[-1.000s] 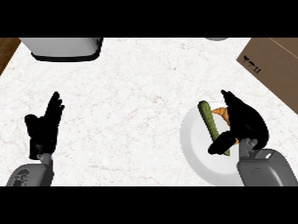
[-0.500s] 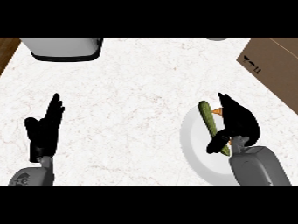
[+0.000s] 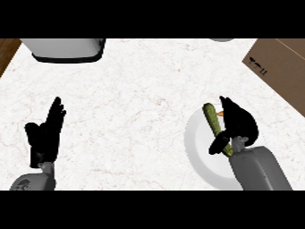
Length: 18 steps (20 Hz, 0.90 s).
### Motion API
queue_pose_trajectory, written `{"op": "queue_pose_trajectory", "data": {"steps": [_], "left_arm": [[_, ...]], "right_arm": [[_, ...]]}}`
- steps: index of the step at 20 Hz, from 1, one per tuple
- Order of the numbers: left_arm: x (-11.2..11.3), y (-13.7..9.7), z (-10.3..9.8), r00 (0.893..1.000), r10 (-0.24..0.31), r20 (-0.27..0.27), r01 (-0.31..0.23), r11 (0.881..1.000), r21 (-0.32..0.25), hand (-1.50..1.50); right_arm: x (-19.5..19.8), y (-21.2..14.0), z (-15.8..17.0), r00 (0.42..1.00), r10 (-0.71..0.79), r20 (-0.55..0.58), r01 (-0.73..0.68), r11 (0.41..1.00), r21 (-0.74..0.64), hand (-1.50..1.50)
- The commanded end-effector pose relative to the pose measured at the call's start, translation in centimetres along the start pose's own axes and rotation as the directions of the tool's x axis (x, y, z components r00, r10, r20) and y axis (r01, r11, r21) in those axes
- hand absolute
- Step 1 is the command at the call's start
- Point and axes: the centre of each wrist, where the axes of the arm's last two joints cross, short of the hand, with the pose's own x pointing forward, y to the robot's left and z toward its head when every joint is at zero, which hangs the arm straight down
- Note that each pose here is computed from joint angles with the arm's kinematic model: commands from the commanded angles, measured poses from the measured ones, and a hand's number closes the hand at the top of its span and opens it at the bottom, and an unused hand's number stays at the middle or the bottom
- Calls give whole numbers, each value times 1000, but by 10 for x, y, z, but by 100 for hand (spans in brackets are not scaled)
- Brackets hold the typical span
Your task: Pick the squash from the plate and place it in the cardboard box
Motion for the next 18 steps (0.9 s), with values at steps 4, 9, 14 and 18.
{"op": "queue_pose_trajectory", "data": {"steps": [4, 9, 14, 18], "left_arm": [[-5, 13, -1, 1000, -9, -5, 9, 1000, 2, 0], [-8, -10, -12, 1000, -9, 0, 9, 1000, 4, 0], [9, 14, 7, 1000, -19, -12, 19, 1000, -10, 0], [-3, -4, -8, 1000, -11, -3, 11, 1000, -10, 0]], "right_arm": [[11, 10, -14, 1000, -8, 4, 8, 1000, -3, -150], [-20, 20, -28, 1000, -17, 11, 17, 1000, -5, -150], [13, 19, -15, 996, 12, 91, -13, 1000, 16, 150], [19, 11, -35, 990, 20, 139, -3, 993, -121, 150]]}}
